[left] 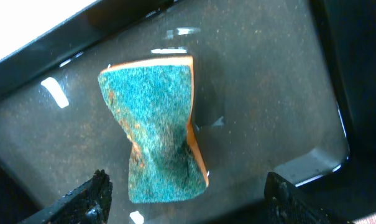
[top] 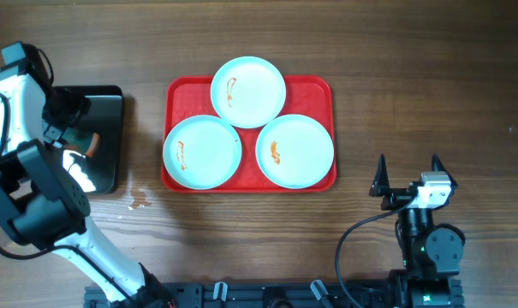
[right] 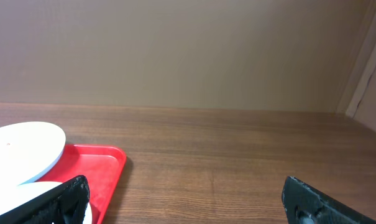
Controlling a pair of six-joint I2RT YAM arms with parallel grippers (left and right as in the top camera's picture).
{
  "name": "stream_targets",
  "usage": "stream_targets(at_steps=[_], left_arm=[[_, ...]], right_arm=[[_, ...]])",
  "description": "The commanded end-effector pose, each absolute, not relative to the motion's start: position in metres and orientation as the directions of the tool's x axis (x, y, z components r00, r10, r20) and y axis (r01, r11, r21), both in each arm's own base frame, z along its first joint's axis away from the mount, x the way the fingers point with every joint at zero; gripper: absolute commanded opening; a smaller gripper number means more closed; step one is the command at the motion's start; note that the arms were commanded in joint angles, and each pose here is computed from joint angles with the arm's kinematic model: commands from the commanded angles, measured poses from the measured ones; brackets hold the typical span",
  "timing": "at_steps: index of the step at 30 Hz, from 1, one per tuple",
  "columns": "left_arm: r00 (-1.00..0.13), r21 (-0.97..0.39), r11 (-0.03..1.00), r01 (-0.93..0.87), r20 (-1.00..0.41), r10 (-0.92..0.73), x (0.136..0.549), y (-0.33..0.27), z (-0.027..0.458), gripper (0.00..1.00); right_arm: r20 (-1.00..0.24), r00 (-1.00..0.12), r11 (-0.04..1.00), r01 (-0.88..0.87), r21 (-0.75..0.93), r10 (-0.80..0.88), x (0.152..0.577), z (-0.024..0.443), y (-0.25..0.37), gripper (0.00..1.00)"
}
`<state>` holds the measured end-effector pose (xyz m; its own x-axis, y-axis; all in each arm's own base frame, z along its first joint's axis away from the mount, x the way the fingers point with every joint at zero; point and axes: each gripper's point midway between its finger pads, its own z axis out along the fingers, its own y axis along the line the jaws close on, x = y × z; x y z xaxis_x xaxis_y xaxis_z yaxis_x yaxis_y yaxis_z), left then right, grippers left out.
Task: Clean dirty plates on tray and stack at the side
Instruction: 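Lower the left gripper and grasp the green-orange sponge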
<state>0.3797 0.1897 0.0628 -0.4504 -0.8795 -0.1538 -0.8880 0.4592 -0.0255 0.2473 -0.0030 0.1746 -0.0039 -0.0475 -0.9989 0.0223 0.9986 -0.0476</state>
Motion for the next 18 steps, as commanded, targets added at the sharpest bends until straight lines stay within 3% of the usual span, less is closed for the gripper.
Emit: stream_targets(at_steps=[1,11,14,18], left_arm=[[-0.451,0.015,0.454,-0.891,-0.149,-0.88,0.379,0.197,0.041,0.75],[-0.436,0.052,0.433,-0.9,-0.101,-0.894,0.37,0.205,0.013,0.73],[-0.425,0.053,0.422,-0.905,-0.099,-0.9,0.367,0.209,0.012,0.62],[-0.422,0.053,0.418,-0.907,-0.099,-0.901,0.366,0.211,0.012,0.61]], right_arm=[[-0.999,0.009,0.998,0.017,-0.052,-0.052,0.247,0.177,-0.002,1.0],[-0.999,0.009,0.998,0.017,-0.052,-0.052,0.247,0.177,-0.002,1.0],[-0.999,0.009,0.998,0.017,-0.052,-0.052,0.247,0.177,-0.002,1.0],[-0.999,0.009,0.998,0.017,-0.052,-0.052,0.247,0.177,-0.002,1.0]])
